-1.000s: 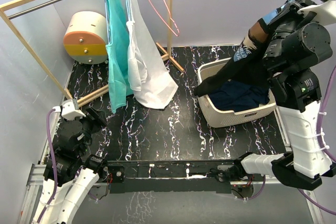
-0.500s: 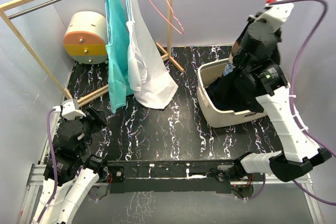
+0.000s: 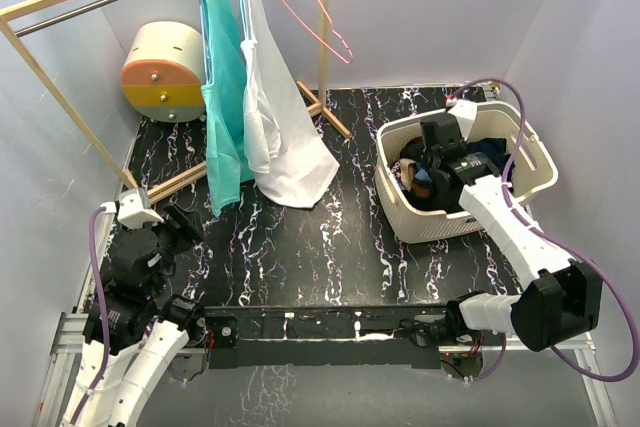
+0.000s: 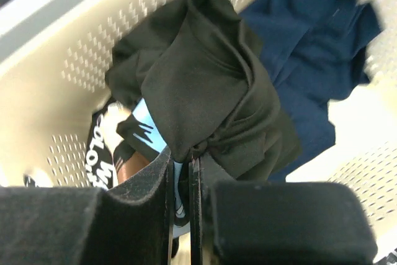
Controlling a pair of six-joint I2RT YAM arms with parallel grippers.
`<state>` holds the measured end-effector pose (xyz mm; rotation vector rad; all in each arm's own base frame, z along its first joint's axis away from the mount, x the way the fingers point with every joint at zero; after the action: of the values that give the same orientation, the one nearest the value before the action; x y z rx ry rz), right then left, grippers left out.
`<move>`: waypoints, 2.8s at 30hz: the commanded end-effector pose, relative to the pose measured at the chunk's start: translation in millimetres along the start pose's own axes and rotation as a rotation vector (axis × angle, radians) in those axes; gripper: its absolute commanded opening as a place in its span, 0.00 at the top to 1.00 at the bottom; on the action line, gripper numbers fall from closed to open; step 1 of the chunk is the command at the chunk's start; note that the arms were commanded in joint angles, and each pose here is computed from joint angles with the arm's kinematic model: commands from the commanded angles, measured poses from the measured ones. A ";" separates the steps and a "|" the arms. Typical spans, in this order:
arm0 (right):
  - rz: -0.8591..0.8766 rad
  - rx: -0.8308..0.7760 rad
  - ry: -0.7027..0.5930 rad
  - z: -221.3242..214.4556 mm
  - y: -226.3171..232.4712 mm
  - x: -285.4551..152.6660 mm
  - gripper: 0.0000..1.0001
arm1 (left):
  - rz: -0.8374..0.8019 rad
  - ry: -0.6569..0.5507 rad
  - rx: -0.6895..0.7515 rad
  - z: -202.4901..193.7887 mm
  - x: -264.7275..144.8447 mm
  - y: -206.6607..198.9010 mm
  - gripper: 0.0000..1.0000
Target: Remove the t-shirt from the hanger
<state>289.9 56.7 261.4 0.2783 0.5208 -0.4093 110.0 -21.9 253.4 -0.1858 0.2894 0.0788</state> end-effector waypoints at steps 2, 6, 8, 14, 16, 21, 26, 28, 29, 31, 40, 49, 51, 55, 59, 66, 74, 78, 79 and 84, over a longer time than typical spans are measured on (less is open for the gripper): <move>0.128 0.074 0.136 -30.1 3.4 -4.1 0.89 | -0.001 0.000 0.002 1.6 1.3 -1.1 0.38; 0.096 0.048 0.181 -40.0 0.3 0.0 0.66 | 0.002 0.001 -0.002 1.7 1.2 -0.9 0.29; 0.104 0.059 0.150 -27.5 0.9 -7.6 0.57 | 0.004 -0.003 -0.005 2.0 0.5 -0.5 0.25; 0.267 0.100 0.029 25.3 13.0 -46.5 0.36 | 0.005 -0.001 -0.004 1.5 0.9 -0.5 0.24; 0.400 0.105 0.015 45.0 25.0 -65.7 0.39 | 0.005 0.002 -0.003 1.3 1.3 -0.7 0.24; 0.805 0.073 0.004 86.7 67.4 -121.3 0.91 | 0.005 0.002 -0.003 1.6 1.3 -0.8 0.24; 1.011 -0.047 -0.039 102.8 129.1 -185.2 0.89 | 0.003 -0.004 -0.005 1.9 0.3 -0.5 0.24; 1.057 -0.099 -0.039 106.2 156.8 -206.1 0.72 | 0.003 -0.004 -0.006 2.0 0.4 -0.5 0.24; 1.064 -0.130 -0.017 103.4 176.5 -204.7 0.55 | 0.003 -0.004 -0.006 2.1 0.4 -0.6 0.24; 1.084 -0.135 -0.032 116.4 196.5 -211.5 0.20 | 0.004 -0.004 -0.005 1.9 0.3 -0.3 0.24; 1.196 -0.052 -0.189 136.1 265.1 -209.4 0.18 | 0.003 -0.006 -0.007 2.1 0.1 -0.4 0.24; 1.203 -0.050 -0.237 118.6 301.8 -202.9 0.23 | 0.006 -0.007 -0.007 1.5 -0.2 0.3 0.25; 1.203 -0.050 -0.246 116.5 306.2 -202.4 0.23 | 0.004 -0.008 -0.007 1.9 -0.4 0.1 0.25; 1.174 -0.055 -0.248 108.5 317.8 -191.5 0.26 | 0.005 -0.006 -0.007 1.5 0.0 0.0 0.25; 1.147 -0.061 -0.250 99.3 328.8 -178.3 0.30 | 0.006 -0.004 -0.007 1.3 -0.1 0.2 0.25; 1.025 -0.028 -0.315 99.7 335.4 -158.5 0.72 | 0.012 -0.006 -0.010 1.0 -0.2 0.9 0.25; 0.953 0.015 -0.369 118.5 320.9 -149.4 0.92 | 0.014 -0.004 -0.010 0.8 -0.2 1.1 0.25; 0.988 0.020 -0.358 121.7 318.9 -145.0 0.92 | 0.014 -0.005 -0.011 1.0 -0.1 1.0 0.25; 0.990 0.026 -0.357 122.2 318.1 -144.9 0.92 | 0.014 -0.006 -0.011 1.2 -0.2 1.0 0.25; 1.014 0.063 -0.397 131.0 313.1 -152.6 0.92 | 0.018 -0.008 -0.014 1.3 -0.6 1.5 0.25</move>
<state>380.6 354.1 434.5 0.3424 0.1371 0.4713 110.2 -21.9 253.5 -0.1956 0.2883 0.0853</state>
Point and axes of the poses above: each gripper's point midway between its finger pads, its own x axis out along the fingers, its own y axis along the line the jaws close on, z = x × y, the point moved 8 cm from there along -x, back along the fingers, and after that the axes turned 11 degrees about x, right-handed, at the moved point
